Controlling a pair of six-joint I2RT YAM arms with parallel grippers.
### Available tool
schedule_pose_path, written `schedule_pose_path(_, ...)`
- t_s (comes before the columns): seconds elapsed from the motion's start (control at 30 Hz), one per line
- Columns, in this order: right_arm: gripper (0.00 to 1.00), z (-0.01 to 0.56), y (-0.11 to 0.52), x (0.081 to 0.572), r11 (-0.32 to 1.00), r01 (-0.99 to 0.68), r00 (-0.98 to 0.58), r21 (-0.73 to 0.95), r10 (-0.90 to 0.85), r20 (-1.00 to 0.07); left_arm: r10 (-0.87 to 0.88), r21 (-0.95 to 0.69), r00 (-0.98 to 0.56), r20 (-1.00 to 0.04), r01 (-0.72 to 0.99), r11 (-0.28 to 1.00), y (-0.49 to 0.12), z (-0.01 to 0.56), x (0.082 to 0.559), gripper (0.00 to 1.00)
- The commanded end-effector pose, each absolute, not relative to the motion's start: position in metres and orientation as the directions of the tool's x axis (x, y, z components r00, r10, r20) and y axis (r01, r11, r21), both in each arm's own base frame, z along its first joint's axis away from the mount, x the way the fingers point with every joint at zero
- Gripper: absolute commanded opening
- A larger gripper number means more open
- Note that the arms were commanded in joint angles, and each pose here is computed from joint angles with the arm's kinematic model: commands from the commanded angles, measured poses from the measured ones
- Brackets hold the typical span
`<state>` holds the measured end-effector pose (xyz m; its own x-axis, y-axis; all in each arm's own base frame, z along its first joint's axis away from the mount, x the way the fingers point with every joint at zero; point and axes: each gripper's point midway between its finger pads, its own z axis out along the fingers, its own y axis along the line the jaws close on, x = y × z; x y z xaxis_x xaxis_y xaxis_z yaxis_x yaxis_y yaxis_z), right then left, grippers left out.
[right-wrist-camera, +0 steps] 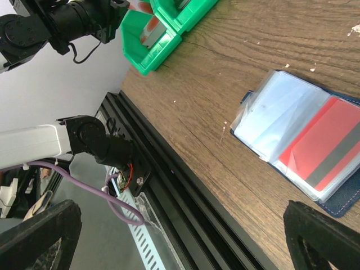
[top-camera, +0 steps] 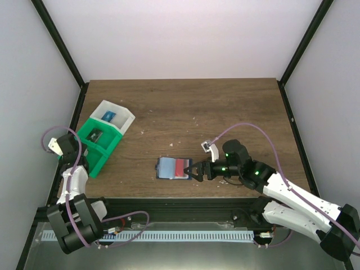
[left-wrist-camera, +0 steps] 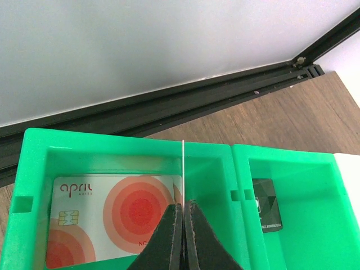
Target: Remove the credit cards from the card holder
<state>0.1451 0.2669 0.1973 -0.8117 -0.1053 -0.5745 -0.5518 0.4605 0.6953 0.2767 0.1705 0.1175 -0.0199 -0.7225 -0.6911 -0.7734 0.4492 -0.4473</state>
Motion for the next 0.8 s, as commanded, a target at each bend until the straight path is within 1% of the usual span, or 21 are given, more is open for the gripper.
schedule_pose_path(0.0, 1.00, 0.204, 0.266, 0.148, 0.459, -0.568, -0.796, 0.683, -0.096, -0.597, -0.704, -0.460, -0.008, -0.710, -0.752, 0.473, 0.173, 0.123, 0.280, 0.00)
schedule_pose_path(0.37, 1.00, 0.203, 0.266, 0.147, 0.462, -0.566, -0.798, 0.682, -0.099, -0.595, -0.718, -0.413, -0.023, -0.695, -0.806, 0.425, 0.179, 0.106, 0.274, 0.00)
schedule_pose_path(0.5, 1.00, 0.200, 0.264, 0.147, 0.469, -0.560, -0.801, 0.683, -0.096, -0.590, -0.717, -0.396, -0.028, -0.697, -0.818, 0.417, 0.180, 0.104, 0.272, 0.08)
schedule_pose_path(0.63, 1.00, 0.199, 0.265, 0.148, 0.471, -0.556, -0.804, 0.685, -0.093, -0.588, -0.714, -0.391, -0.026, -0.700, -0.822, 0.414, 0.182, 0.107, 0.272, 0.11)
schedule_pose_path(0.77, 1.00, 0.199, 0.267, 0.149, 0.466, -0.552, -0.807, 0.692, -0.090, -0.583, -0.711, -0.386, -0.025, -0.703, -0.826, 0.411, 0.184, 0.110, 0.272, 0.19)
